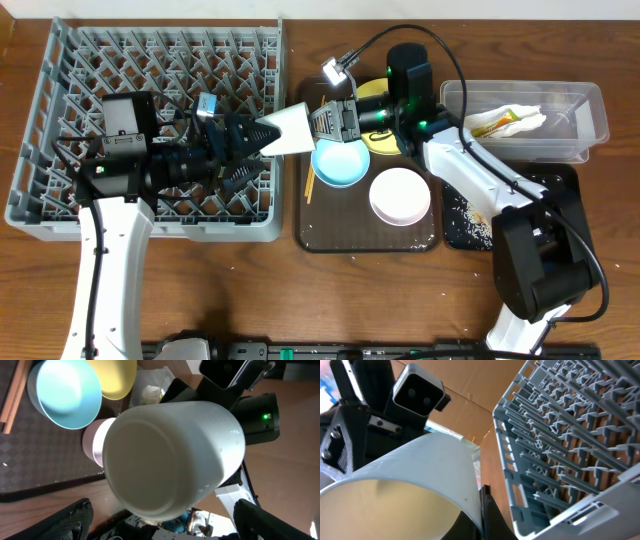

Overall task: Sort waste into correct bins and load items into the dishwasher
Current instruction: 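Lift the white cup and pass it toward the left gripper over the rack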

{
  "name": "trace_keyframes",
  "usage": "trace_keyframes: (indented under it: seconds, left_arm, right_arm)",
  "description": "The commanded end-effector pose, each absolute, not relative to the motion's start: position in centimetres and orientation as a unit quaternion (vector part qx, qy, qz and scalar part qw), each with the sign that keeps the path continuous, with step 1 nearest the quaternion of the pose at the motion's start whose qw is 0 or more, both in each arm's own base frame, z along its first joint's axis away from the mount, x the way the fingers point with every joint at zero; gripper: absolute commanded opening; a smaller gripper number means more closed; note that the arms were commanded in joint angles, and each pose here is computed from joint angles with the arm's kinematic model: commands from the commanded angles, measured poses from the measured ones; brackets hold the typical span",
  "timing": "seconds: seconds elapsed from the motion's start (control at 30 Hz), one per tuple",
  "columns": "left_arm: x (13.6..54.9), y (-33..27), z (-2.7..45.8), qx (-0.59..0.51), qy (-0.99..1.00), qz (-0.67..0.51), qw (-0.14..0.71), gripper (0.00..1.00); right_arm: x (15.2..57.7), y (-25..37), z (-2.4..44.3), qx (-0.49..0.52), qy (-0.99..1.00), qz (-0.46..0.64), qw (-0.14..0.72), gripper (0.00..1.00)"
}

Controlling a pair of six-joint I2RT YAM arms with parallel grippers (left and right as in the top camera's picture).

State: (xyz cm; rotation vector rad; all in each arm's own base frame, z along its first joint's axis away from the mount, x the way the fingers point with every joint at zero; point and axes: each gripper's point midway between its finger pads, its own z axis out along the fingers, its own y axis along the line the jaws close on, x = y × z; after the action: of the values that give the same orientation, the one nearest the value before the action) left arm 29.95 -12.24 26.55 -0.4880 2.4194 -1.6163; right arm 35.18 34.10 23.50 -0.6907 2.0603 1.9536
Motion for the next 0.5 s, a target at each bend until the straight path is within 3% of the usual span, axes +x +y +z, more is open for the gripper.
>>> trace_keyframes:
  seconds: [0.0, 0.47]
  left_arm:
    - [30.3, -12.5, 27.3, -0.144, 0.808, -0.563, 0.097, 0.90]
    - [31.5, -13.4, 27.9, -0.104, 0.768, -0.628, 0.068, 0.90]
  right_arm:
    - [34.0, 35.0, 24.1, -0.235, 0.696, 0.674, 0.078, 0.01]
    - [32.9, 36.0, 24.1, -0.242, 0.694, 0.675, 0.064, 0.01]
